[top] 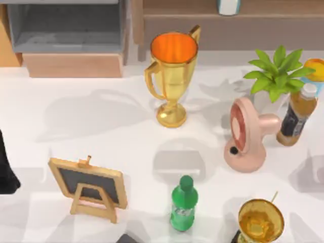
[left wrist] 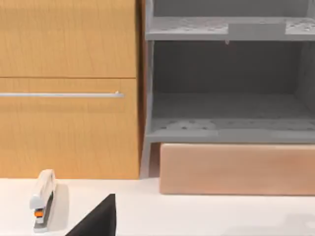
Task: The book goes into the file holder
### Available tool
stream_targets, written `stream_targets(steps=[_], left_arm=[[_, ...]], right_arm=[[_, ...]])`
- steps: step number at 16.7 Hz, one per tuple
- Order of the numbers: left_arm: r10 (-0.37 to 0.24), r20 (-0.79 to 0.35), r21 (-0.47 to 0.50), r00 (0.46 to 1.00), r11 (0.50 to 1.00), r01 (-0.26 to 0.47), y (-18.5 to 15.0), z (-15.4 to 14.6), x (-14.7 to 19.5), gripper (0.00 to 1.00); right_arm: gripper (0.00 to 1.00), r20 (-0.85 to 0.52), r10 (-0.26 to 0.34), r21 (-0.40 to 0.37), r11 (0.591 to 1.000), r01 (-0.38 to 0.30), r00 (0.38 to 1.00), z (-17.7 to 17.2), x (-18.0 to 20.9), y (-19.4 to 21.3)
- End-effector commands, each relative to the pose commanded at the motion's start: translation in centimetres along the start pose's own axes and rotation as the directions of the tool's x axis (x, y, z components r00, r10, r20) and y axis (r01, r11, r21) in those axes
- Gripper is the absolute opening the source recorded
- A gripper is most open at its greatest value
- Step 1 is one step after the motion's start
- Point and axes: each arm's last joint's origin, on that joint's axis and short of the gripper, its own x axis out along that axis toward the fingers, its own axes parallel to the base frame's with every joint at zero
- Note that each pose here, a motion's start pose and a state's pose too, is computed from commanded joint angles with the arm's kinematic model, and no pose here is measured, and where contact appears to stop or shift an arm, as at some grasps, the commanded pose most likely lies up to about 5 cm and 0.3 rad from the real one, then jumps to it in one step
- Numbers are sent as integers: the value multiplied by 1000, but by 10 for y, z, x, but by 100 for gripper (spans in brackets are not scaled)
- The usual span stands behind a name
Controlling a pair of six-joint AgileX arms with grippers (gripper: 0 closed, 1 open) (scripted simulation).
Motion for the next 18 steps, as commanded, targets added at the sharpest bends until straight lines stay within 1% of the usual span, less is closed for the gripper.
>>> stream_targets(steps=[3,5,7,10,12,14,16,18], left_arm=[[-1,3,0,1000,1000,1,0,3,0,100],[-5,19,-3,1000,1000,5,-2,18,0,100],[-10,41,-7,999,1000,10,-5,43,3,100],[-20,65,-18,998,1000,22,-14,95,18,100],[-30,71,-25,997,999,32,-26,132,40,100],[-41,68,-31,997,999,43,-46,166,71,100],[-52,58,-33,997,998,54,-76,191,111,100],[-61,44,-31,997,998,63,-117,204,155,100]], right_arm=[[100,0,0,0,1000,0,1000,0,0,0],[100,0,0,0,1000,0,1000,0,0,0],[100,0,0,0,1000,0,1000,0,0,0],[100,0,0,0,1000,0,1000,0,0,0],[100,0,0,0,1000,0,1000,0,0,0],[100,0,0,0,1000,0,1000,0,0,0],[100,0,0,0,1000,0,1000,0,0,0],[100,0,0,0,1000,0,1000,0,0,0]])
